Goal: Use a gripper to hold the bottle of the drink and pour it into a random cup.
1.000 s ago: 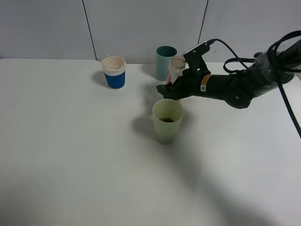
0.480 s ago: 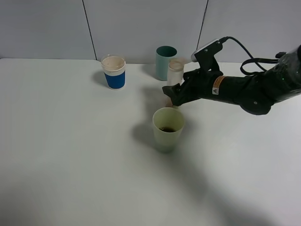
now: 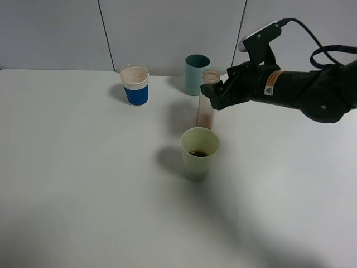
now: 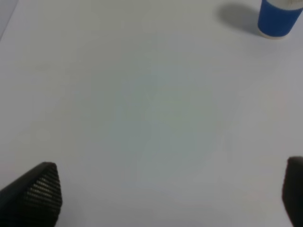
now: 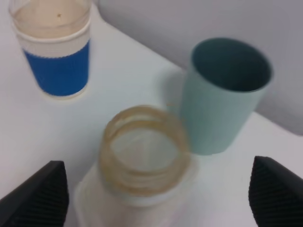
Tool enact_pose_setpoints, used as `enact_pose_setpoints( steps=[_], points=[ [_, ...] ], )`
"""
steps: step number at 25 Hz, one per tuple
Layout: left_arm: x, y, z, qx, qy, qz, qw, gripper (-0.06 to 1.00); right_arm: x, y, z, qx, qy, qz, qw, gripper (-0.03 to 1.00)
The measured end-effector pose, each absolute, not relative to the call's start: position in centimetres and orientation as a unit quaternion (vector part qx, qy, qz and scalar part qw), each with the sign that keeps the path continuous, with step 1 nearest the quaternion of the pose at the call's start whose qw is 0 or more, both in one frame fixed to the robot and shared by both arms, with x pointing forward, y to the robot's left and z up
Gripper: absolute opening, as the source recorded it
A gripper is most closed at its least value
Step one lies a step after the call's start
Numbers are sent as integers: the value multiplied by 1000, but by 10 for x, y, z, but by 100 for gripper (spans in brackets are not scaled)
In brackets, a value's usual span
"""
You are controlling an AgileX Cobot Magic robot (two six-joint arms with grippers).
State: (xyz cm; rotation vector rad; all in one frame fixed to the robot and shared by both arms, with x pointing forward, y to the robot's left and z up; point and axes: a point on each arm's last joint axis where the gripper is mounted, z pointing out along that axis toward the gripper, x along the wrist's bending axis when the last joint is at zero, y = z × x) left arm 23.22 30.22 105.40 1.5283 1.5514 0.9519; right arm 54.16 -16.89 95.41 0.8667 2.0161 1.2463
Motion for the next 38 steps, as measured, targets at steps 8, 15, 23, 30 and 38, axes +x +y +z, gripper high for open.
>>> enact_pose_setpoints(
  steps=[8,15,23,30,38],
  points=[
    [232,302,1054,597,606,372,373,93,522,-189,1018,353,731,453,369,75],
    [232,302,1054,597,606,372,373,93,493,-215,1064,359,718,426,418,75],
    [232,302,1054,597,606,372,373,93,444,-264,1118,394,657,417,490,75],
    [232,302,1054,597,606,372,373,93,379,-300,1144,461,599,385,530,75],
    [232,302,1054,597,606,372,373,93,306,-306,1150,501,555,400,529,80]
  ],
)
